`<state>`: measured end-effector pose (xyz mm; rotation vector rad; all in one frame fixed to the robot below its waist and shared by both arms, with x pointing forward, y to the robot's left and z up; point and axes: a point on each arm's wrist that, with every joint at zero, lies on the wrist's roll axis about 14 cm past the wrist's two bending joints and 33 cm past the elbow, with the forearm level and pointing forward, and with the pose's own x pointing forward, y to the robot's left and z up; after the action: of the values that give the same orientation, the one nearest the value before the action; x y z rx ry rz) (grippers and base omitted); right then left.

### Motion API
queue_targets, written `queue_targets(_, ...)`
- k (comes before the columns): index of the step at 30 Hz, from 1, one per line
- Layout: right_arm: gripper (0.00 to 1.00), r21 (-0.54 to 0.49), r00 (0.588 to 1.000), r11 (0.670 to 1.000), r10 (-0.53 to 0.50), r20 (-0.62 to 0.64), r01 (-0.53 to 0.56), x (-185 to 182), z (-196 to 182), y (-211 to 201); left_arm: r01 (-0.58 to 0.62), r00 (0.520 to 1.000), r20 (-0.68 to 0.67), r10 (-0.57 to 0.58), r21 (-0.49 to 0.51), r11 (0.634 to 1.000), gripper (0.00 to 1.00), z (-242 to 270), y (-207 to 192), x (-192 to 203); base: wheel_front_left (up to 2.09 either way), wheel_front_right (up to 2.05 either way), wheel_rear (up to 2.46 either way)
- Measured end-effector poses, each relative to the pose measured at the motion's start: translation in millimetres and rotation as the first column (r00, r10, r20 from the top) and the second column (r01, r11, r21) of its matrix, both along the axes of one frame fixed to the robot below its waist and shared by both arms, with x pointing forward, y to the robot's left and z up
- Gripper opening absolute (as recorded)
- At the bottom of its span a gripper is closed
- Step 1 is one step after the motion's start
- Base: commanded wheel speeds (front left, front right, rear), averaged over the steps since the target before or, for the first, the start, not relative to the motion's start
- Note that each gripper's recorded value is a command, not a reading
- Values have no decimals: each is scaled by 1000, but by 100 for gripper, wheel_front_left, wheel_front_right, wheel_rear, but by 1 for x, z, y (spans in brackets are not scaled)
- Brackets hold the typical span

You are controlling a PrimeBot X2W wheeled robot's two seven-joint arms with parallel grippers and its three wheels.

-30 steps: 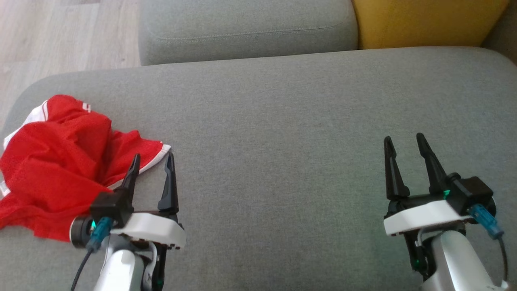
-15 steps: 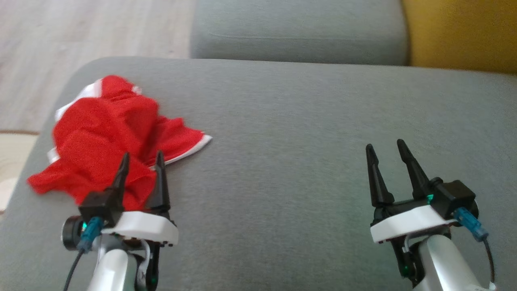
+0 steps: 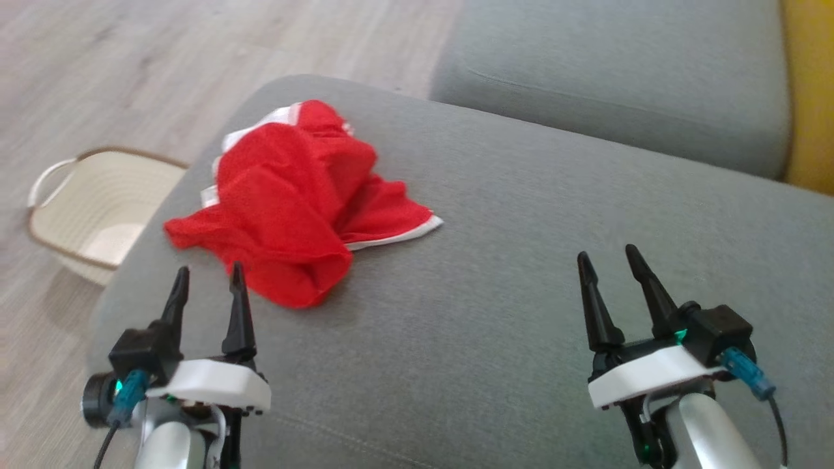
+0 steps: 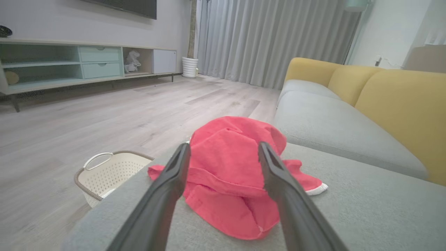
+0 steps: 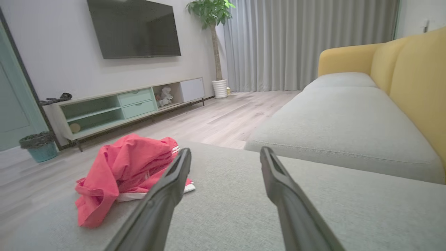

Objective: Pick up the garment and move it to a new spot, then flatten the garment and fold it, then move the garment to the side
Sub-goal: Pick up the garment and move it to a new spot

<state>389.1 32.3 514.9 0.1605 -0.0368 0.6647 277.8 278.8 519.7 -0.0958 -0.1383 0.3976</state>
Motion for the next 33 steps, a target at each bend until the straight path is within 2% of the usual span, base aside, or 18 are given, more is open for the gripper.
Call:
queue_targets(7,100,5,998,998,57,9,-57,-6,5,20,-51,999,5,51,-2,999,100,-1,13,-18,0,0,0)
queue_targets(21,100,7,999,1000,25,-25,-25,-1,-7,8,-55,998,-18,55,2,998,100,-4,19,-7,0,0,0)
queue_targets(26,100,-4,999,999,-37,-37,36,14,-17,-11,-3,999,-32,3,15,1000,100,-2,21,22,0,0,0)
queue_targets(33,100,0,988,988,-153,-38,153,48,-24,-47,111,985,-131,-112,-8,994,100,-11,27,97,0,0,0)
